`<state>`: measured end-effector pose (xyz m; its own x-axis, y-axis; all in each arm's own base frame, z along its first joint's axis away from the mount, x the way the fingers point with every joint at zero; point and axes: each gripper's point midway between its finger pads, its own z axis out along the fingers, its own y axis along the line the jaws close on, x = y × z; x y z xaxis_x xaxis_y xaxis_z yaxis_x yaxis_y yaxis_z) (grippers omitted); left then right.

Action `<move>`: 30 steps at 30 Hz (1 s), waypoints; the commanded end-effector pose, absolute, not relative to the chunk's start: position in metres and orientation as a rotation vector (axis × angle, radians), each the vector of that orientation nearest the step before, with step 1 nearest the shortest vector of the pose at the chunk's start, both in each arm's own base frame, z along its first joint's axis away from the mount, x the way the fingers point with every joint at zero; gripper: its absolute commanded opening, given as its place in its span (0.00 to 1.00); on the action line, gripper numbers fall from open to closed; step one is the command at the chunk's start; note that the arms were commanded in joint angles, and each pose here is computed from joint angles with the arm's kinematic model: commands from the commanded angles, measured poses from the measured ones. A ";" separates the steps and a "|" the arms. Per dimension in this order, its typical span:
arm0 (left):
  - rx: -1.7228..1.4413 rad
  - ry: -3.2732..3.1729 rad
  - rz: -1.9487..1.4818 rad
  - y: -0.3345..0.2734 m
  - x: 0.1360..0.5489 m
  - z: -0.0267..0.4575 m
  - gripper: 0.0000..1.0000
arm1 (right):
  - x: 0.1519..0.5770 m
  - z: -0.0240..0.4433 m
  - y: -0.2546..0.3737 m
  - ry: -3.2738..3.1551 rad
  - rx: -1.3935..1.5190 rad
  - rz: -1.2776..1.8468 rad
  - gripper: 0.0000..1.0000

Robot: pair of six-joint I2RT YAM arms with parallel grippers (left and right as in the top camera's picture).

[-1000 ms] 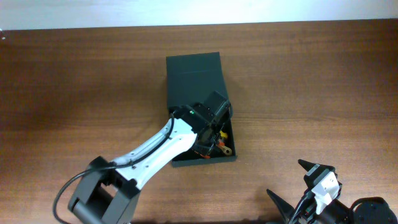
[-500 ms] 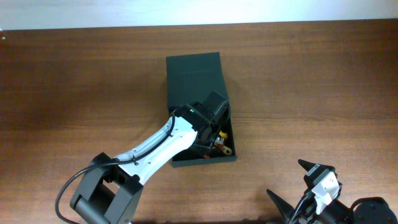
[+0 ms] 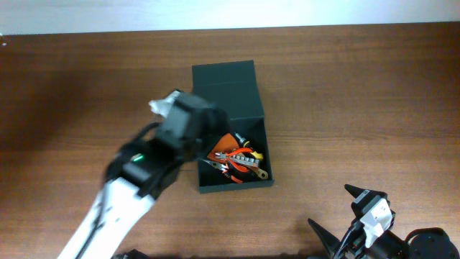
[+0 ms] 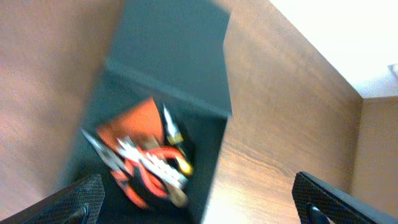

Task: Pack container
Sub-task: 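Withdraw the left gripper from the box and raise the right arm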

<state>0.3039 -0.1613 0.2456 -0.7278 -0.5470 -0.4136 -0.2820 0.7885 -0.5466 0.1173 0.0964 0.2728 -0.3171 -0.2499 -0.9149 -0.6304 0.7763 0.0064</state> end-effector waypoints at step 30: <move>-0.070 2.355 -0.159 -0.050 0.245 0.284 0.99 | 0.124 0.281 0.092 1.864 -0.642 0.404 0.99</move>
<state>0.2447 -0.0526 0.2837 -0.7113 -0.1466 -0.6875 -0.0307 0.9836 -0.1780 0.1194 0.0962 0.2763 -0.3030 -0.2449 -0.9210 -0.6261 0.7797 -0.0013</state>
